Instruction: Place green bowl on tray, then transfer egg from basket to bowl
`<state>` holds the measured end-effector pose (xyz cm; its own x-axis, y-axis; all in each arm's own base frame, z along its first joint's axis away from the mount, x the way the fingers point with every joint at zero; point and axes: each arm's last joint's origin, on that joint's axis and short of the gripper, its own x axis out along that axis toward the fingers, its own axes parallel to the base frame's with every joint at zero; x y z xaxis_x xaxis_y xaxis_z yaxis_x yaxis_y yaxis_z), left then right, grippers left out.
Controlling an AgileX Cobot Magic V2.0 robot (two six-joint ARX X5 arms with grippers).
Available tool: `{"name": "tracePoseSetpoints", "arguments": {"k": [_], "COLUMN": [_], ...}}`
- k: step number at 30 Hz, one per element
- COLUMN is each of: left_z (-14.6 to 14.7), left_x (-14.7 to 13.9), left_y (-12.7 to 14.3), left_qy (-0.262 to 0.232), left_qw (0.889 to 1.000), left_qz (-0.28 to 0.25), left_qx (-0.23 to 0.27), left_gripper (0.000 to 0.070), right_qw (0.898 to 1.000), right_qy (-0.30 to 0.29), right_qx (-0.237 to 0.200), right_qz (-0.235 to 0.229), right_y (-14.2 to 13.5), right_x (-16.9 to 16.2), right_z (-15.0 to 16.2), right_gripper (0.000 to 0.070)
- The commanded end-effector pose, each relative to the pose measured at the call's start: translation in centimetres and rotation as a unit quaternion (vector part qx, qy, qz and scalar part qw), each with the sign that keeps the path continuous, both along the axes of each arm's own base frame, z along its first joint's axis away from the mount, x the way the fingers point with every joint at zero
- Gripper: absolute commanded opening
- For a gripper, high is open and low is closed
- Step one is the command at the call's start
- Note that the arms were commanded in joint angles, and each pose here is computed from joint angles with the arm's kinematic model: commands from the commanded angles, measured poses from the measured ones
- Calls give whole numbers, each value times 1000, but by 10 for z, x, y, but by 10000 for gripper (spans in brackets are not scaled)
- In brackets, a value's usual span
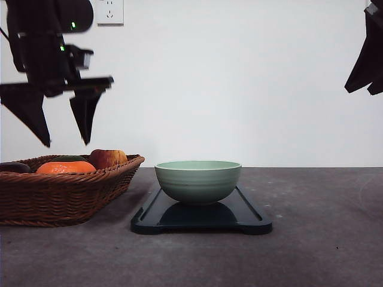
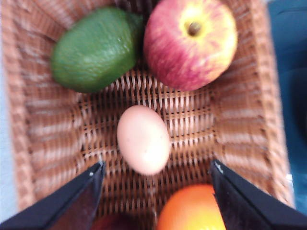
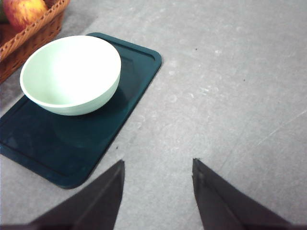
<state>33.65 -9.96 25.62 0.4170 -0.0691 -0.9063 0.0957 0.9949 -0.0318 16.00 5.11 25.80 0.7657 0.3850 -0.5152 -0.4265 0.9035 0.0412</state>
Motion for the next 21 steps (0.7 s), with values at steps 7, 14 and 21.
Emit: {"name": "tracePoseSetpoints", "arguments": {"k": [7, 14, 21], "left_z": [-25, -48, -53], "left_x": [22, 31, 35], "left_y": [-3, 1, 1], "left_qy": [9, 40, 34], "left_qw": [1000, 999, 999], "left_qz": [20, 30, 30], "left_qx": [-1, 13, 10], "left_gripper": [431, 431, 430], "right_qw": [1000, 1000, 1000], "right_qy": [-4, -4, -4], "right_qx": [-2, -2, -2], "right_qz": [3, 3, 3], "right_y": [1, 1, 1], "right_x": [1, 1, 1], "right_z": [1, 1, 1], "right_gripper": [278, 278, 278]}}
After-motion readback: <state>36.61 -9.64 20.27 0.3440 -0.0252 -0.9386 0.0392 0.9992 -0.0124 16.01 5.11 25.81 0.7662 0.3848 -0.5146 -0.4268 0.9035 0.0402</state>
